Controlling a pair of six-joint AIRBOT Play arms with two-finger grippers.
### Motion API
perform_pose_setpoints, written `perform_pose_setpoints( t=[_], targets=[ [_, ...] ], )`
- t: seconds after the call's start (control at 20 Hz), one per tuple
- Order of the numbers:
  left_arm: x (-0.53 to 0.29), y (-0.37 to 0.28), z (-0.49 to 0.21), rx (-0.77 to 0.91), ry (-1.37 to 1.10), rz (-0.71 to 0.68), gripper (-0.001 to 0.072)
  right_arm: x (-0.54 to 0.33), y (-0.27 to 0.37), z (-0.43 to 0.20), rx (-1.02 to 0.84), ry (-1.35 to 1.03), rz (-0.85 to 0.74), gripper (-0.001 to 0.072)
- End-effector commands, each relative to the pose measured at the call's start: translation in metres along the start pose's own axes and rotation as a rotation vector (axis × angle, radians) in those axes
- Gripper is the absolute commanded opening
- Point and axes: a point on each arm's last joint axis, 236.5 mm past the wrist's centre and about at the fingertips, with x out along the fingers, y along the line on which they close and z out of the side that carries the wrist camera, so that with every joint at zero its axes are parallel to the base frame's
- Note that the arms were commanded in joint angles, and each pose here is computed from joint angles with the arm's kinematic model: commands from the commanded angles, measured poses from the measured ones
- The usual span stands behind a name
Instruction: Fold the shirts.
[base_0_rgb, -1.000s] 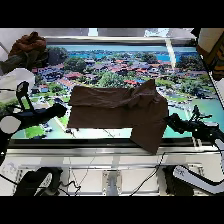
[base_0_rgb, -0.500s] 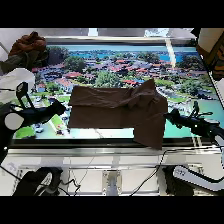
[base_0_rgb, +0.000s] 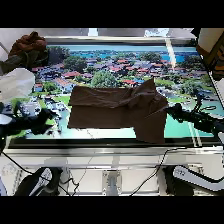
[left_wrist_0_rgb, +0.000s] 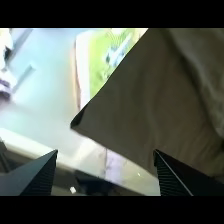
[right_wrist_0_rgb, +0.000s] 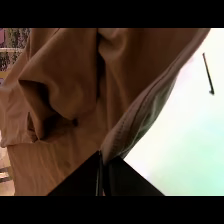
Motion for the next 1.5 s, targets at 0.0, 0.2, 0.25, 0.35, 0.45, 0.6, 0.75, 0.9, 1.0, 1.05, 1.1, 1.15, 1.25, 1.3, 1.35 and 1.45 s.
perform_pose_setpoints(
  t=[0.0,0.2,0.25,0.35,0.45,0.6,0.75,0.9,1.0,1.05,1.1,1.15,1.25,1.3,1.35,1.45],
  targets=[
    [0.028,0.01,-0.026,-0.12,0.096,-0.107,0.0635,0.0,0.005,-0.002,0.014,0.014,0.017,0.0032],
    [0.054,0.015,-0.04,-0.154,0.187,-0.111,0.0627,0.0,0.005,-0.002,0.017,0.014,0.017,0.0031],
    [0.063,0.018,-0.043,-0.151,0.201,-0.093,0.0627,0.0,0.005,-0.003,0.017,0.015,0.017,0.0032],
    [0.076,0.023,-0.041,-0.142,0.185,-0.06,0.0627,-0.001,0.007,-0.005,0.017,0.023,0.025,0.0032],
    [0.085,0.022,-0.033,-0.15,0.148,-0.054,0.0582,-0.001,0.008,-0.006,0.017,0.03,0.03,0.0032],
    [0.089,0.017,-0.019,-0.164,0.095,-0.079,0.0518,-0.001,0.008,-0.006,0.017,0.028,0.029,0.0032],
    [0.089,0.017,-0.016,-0.158,0.08,-0.08,0.0113,-0.001,0.007,-0.005,0.017,0.025,0.026,0.0032],
    [0.089,0.015,-0.013,-0.139,0.069,-0.089,0.0013,-0.001,0.008,-0.006,0.017,0.028,0.029,0.0032],
    [0.085,-0.012,-0.011,-0.121,0.066,-0.206,0.0012,-0.002,0.016,-0.01,0.011,0.045,0.056,0.0031],
    [0.076,-0.043,-0.007,-0.107,0.056,-0.345,0.0012,-0.006,0.023,-0.013,-0.006,0.052,0.071,0.003],
    [0.055,-0.085,0.003,-0.093,0.013,-0.541,0.0011,-0.012,0.034,-0.014,-0.034,0.048,0.086,0.003],
    [0.021,-0.126,0.019,-0.093,-0.055,-0.754,0.0011,-0.02,0.046,-0.014,-0.072,0.031,0.099,0.003],
    [-0.082,-0.188,0.047,-0.101,-0.209,-1.214,0.0011,-0.049,0.086,-0.01,-0.154,-0.044,0.162,0.0029],
    [-0.137,-0.205,0.045,-0.065,-0.252,-1.408,0.001,-0.072,0.113,-0.008,-0.171,-0.099,0.229,0.0029],
    [-0.183,-0.217,0.035,-0.006,-0.276,-1.549,0.0009,-0.1,0.141,-0.008,-0.206,-0.168,0.305,0.0029],
    [-0.265,-0.237,0.005,0.149,-0.362,-1.727,0.0009,-0.163,0.2,-0.013,-0.289,-0.325,0.473,0.0029]
  ],
)
